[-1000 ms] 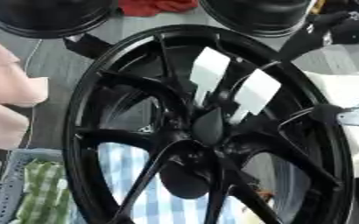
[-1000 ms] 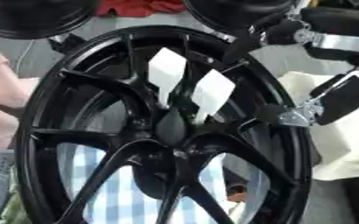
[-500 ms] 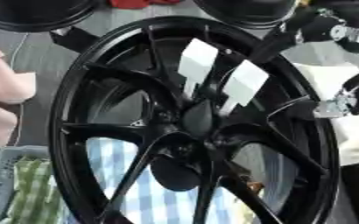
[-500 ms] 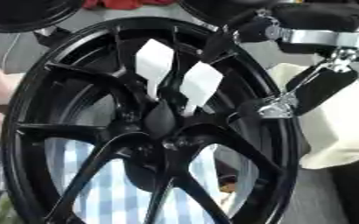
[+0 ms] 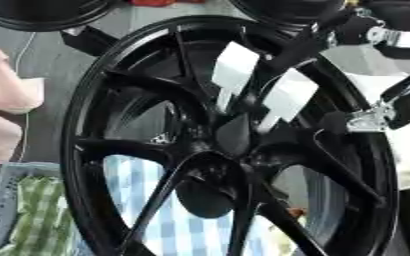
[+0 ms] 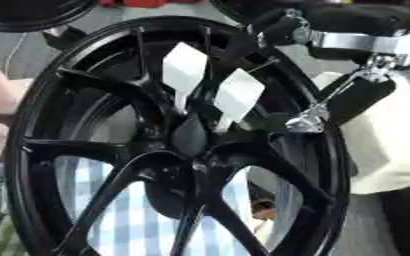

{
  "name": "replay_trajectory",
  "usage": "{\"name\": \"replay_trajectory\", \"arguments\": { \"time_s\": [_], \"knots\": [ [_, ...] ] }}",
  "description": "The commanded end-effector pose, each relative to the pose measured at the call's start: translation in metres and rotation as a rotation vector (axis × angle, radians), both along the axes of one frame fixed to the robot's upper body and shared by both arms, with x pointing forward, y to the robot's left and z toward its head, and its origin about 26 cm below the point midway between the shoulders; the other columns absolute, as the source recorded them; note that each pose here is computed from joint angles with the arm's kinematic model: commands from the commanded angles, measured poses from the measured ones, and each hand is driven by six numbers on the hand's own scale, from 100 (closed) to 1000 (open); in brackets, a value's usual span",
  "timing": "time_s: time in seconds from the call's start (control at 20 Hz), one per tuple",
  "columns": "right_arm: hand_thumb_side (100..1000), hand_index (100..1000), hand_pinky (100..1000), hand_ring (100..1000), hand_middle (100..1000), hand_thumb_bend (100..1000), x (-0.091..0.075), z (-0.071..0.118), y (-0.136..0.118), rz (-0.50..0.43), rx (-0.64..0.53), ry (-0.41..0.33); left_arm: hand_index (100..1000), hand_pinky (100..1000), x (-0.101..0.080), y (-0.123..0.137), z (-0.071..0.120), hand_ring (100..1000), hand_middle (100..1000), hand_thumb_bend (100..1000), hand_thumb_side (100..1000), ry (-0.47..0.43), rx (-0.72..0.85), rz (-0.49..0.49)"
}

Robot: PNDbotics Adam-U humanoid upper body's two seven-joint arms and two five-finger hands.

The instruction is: Pull the pin out of the wheel hub.

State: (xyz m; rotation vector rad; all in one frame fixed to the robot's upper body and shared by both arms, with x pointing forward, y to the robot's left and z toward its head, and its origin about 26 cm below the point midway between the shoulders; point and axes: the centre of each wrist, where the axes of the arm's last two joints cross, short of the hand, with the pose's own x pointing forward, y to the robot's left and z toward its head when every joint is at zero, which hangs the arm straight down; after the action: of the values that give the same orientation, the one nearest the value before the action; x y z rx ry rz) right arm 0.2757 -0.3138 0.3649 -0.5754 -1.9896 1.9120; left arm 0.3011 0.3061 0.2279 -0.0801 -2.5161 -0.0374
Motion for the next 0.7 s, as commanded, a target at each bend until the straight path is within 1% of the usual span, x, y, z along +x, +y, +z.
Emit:
{"name": "replay_trajectory", "arguments": {
  "time_s": [0.05,0.35,0.7],
  "knots": [
    [100,870,837,846,825,381,-0.0041,0.0081,0.0002,-0.011,-0.018,-0.035,769,844,-0.0032,-0.0011,0.0075,666,656,127,724,-0.025,0.012,-0.008],
    [100,864,834,844,820,374,-0.0035,0.0065,0.0001,-0.023,-0.021,-0.034,768,844,-0.0031,-0.0014,0.0072,666,656,130,725,-0.024,0.011,-0.008],
    [100,834,830,836,794,349,-0.0016,0.0006,0.0002,-0.044,-0.034,-0.016,766,845,-0.0031,-0.0015,0.0066,665,653,131,728,-0.02,0.009,-0.006]
  ]
}}
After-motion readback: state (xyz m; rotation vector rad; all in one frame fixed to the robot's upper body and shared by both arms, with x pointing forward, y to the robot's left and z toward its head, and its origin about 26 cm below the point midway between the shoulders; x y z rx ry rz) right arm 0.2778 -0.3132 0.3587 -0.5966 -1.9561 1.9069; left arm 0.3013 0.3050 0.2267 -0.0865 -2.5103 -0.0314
